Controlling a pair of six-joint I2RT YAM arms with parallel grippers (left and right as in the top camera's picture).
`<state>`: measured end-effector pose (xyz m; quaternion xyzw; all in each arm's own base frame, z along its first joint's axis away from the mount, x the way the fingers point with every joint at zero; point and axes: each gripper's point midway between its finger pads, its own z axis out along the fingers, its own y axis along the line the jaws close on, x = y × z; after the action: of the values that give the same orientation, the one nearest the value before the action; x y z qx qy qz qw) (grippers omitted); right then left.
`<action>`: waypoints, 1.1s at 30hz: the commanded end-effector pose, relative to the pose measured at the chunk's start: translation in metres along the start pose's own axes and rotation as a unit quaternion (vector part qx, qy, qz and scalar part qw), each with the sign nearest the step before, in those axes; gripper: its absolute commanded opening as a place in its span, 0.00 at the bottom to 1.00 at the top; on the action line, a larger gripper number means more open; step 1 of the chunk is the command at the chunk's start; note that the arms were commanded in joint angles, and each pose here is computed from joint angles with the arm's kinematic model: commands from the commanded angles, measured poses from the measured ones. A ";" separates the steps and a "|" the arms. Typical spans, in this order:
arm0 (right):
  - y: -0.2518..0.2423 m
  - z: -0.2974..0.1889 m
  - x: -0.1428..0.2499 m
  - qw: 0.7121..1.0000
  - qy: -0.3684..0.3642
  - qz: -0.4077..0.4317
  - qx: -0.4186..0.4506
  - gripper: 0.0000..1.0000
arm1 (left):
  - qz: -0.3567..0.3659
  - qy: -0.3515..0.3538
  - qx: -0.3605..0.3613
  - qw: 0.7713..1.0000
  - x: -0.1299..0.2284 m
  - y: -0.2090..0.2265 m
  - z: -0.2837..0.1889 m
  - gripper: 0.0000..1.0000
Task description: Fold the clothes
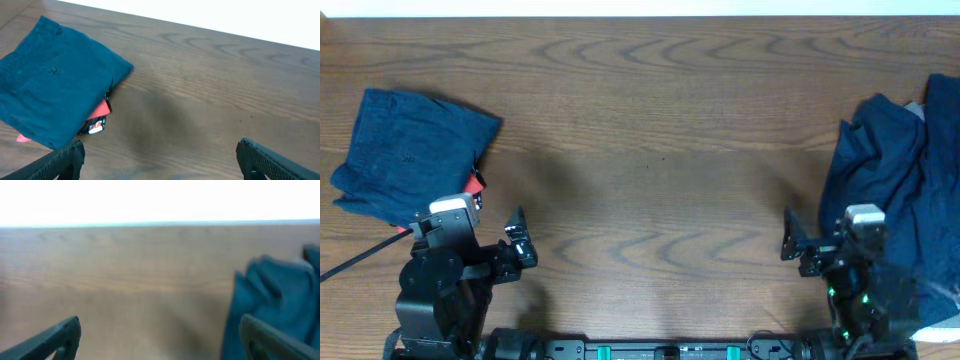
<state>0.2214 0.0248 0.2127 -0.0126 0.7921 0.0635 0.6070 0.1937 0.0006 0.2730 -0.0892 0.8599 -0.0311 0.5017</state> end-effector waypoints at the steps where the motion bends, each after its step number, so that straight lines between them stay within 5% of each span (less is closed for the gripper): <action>1: 0.002 0.006 0.012 0.999 -0.047 -0.018 -0.011 0.99 | 0.008 -0.005 -0.007 1.000 -0.002 0.002 -0.001 0.98; 10: -0.003 0.031 0.028 0.990 -0.124 -0.064 -0.003 0.99 | 0.008 -0.005 -0.007 1.000 -0.002 0.002 -0.001 0.98; 33: -0.003 0.037 0.048 0.990 -0.093 -0.107 -0.004 0.99 | 0.008 -0.005 -0.007 1.000 -0.002 0.002 -0.001 0.98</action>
<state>0.2449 0.0285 0.1574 -0.0871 0.7274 0.0049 0.6807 0.1937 0.0006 0.2728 -0.0892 0.8600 -0.0310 0.5015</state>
